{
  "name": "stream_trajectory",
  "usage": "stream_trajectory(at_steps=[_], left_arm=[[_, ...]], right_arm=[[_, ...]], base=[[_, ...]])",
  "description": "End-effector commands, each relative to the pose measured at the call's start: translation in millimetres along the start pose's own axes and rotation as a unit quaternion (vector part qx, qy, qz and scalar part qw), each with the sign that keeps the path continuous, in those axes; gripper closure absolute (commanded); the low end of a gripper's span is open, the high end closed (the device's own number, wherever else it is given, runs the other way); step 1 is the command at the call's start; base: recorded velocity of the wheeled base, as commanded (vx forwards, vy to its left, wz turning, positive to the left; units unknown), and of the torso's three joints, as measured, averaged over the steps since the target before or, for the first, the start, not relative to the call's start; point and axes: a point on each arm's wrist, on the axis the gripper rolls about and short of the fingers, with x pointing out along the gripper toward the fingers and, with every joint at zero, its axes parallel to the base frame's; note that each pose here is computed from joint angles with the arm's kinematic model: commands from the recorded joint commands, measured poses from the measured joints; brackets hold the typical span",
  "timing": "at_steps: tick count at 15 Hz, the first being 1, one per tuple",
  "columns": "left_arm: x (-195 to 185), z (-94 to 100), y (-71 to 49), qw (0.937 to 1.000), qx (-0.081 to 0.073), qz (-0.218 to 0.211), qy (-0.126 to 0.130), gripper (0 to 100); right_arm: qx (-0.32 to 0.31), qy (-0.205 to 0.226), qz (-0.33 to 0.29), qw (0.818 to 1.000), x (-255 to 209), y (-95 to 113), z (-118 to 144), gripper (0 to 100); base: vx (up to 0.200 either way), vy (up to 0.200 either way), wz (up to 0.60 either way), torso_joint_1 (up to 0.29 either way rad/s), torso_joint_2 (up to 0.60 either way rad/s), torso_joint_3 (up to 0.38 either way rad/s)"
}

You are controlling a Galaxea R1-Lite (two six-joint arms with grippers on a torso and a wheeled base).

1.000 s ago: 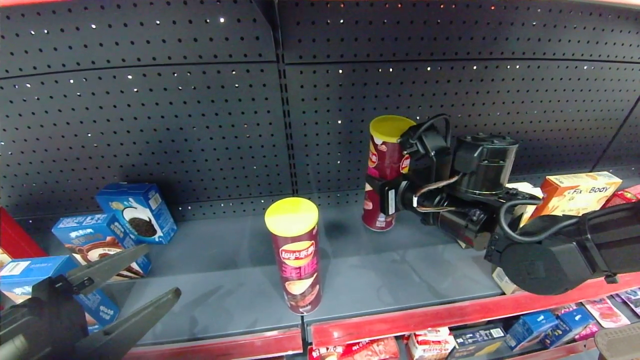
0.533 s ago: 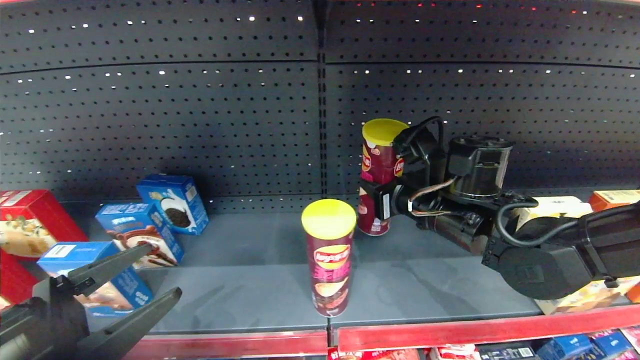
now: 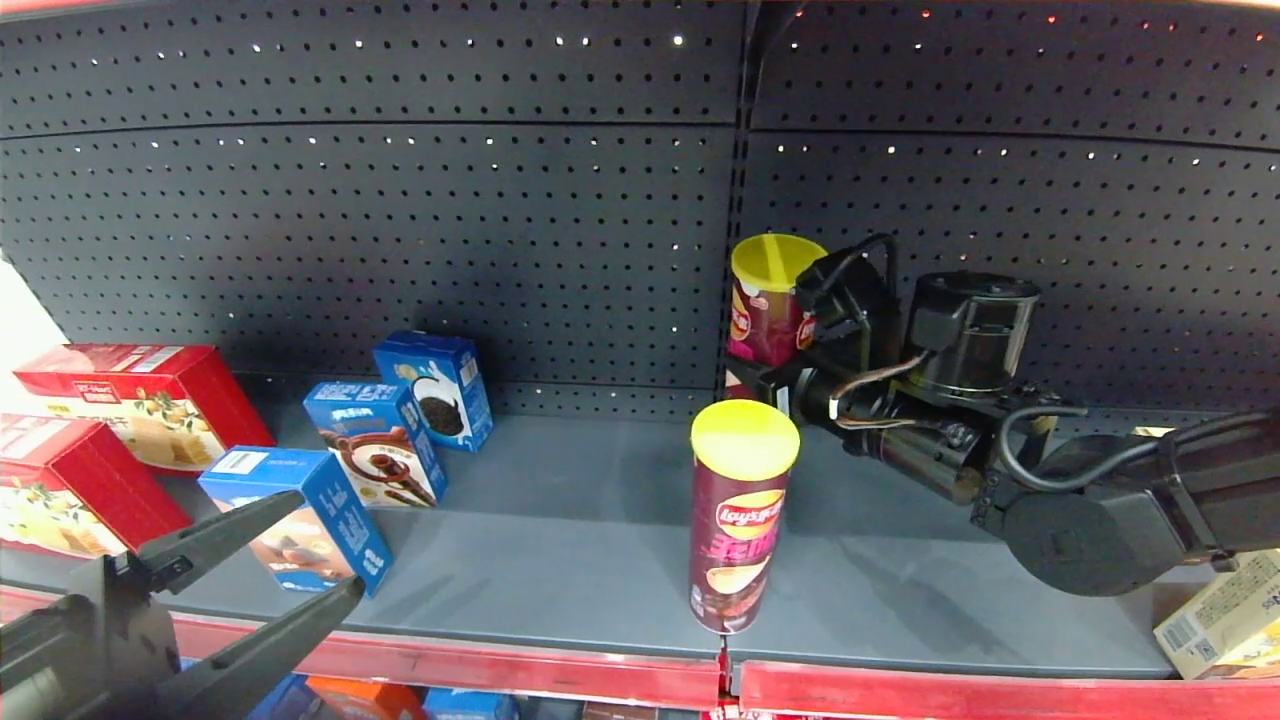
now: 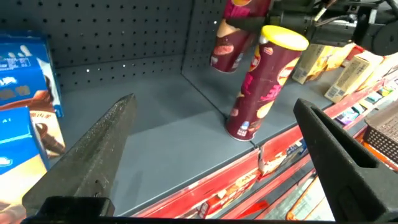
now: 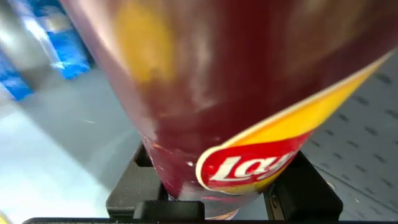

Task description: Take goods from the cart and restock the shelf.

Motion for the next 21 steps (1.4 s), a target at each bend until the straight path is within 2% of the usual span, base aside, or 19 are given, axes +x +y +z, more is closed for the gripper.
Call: stream_trajectory(at_steps=[1, 2, 7, 11, 13, 15, 21], left_arm=[[0.6, -0.6, 0.6, 1.0000, -0.002, 0.000, 0.002, 0], [0.8, -0.8, 0.8, 1.0000, -0.001, 0.000, 0.003, 0], [1.0, -0.9, 0.9, 1.0000, -0.002, 0.001, 0.003, 0], [0.8, -0.8, 0.8, 1.0000, -0.001, 0.001, 0.003, 0], [0.6, -1.1, 0.7, 1.0000, -0.002, 0.001, 0.003, 0], [1.0, -0.8, 0.4, 1.0000, -0.002, -0.001, 0.003, 0], [1.0, -1.4, 0.6, 1.0000, -0.003, -0.001, 0.004, 0]], right_arm=[[-0.001, 0.004, -0.011, 1.000, -0.2, -3.7, -2.5, 100], [-0.001, 0.005, -0.014, 1.000, -0.2, -3.8, -2.6, 100], [-0.001, 0.018, -0.033, 0.999, -2.1, -34.1, -12.7, 100], [0.004, 0.007, 0.012, 1.000, -8.4, -58.1, -17.9, 100], [0.005, 0.014, 0.028, 1.000, -12.8, -59.2, -23.9, 100], [0.010, 0.018, 0.069, 0.997, -18.9, -56.5, -29.6, 100], [0.025, 0.029, 0.092, 0.995, -17.5, -53.0, -47.4, 100]], base=[[0.000, 0.000, 0.00, 0.000, 0.00, 0.000], [0.000, 0.000, 0.00, 0.000, 0.00, 0.000], [0.000, 0.000, 0.00, 0.000, 0.00, 0.000], [0.000, 0.000, 0.00, 0.000, 0.00, 0.000], [0.000, 0.000, 0.00, 0.000, 0.00, 0.000], [0.000, 0.000, 0.00, 0.000, 0.00, 0.000], [0.000, 0.000, 0.00, 0.000, 0.00, 0.000]])
